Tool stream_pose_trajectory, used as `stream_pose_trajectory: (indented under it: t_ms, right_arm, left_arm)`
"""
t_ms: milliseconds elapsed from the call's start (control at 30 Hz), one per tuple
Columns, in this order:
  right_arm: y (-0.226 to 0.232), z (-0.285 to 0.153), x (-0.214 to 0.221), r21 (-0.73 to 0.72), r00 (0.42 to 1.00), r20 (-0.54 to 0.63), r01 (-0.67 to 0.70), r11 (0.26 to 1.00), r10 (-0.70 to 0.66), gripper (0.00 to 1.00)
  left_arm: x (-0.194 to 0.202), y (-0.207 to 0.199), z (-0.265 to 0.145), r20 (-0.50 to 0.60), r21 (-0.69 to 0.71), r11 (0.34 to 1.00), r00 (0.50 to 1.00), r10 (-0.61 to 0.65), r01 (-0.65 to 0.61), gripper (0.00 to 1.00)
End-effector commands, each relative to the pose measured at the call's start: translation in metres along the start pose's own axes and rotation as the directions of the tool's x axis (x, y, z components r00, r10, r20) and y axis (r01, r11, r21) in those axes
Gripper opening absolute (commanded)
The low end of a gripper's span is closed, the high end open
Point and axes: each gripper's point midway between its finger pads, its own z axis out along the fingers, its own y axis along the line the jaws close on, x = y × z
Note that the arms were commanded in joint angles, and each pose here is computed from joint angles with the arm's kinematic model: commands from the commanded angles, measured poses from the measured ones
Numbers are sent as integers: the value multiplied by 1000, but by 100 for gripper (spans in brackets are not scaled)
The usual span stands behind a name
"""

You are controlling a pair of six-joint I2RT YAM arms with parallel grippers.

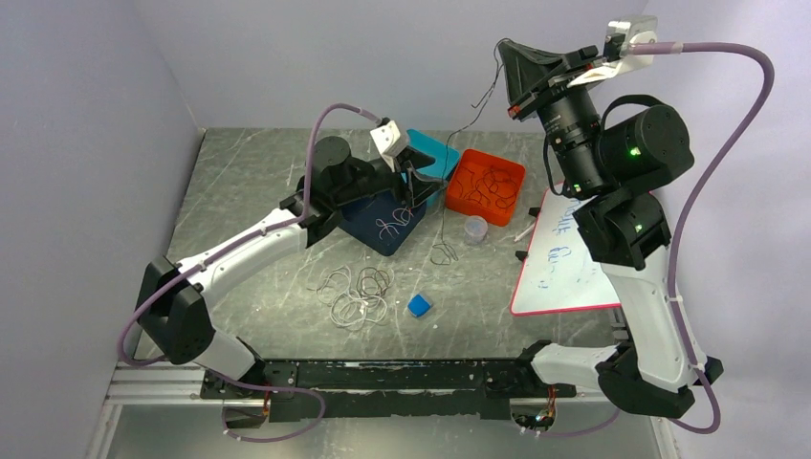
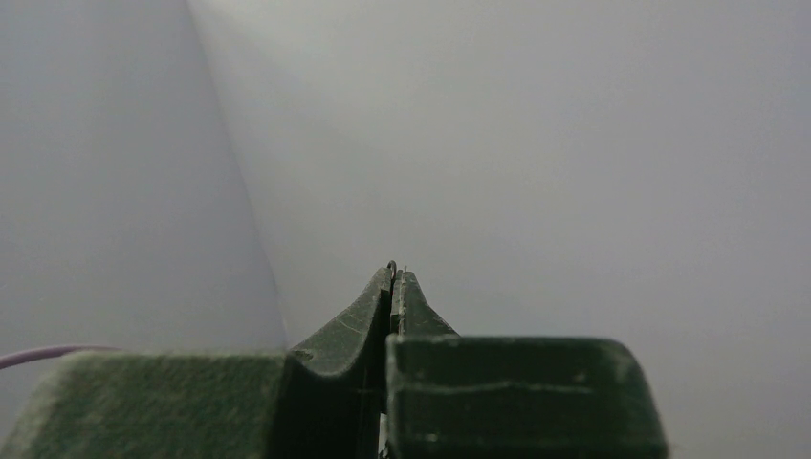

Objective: Untangle the cables

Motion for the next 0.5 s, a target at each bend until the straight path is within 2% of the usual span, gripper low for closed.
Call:
stream_pose_trajectory:
  t_ms: [0, 100, 267, 467]
  right_arm:
    - [1, -5, 1, -7, 1000, -6, -11, 1000, 11, 0]
    - [-1, -7, 1, -1, 1000, -9, -8, 1000, 8, 0]
    - [-6, -9, 4, 23, 1000, -9, 4, 1000, -4, 0]
    - [-4, -7, 6, 18, 1000, -7, -1, 1000, 1, 0]
  left_arm:
    - [-30, -28, 3, 81, 143, 990, 997, -2, -9, 63]
    - [-21, -25, -1, 54, 114, 993, 998, -13, 7, 62]
    - [-20, -23, -21, 54, 45, 999, 999, 5, -7, 68]
    - [-18, -32, -30, 42, 74, 997, 999, 12, -15, 73]
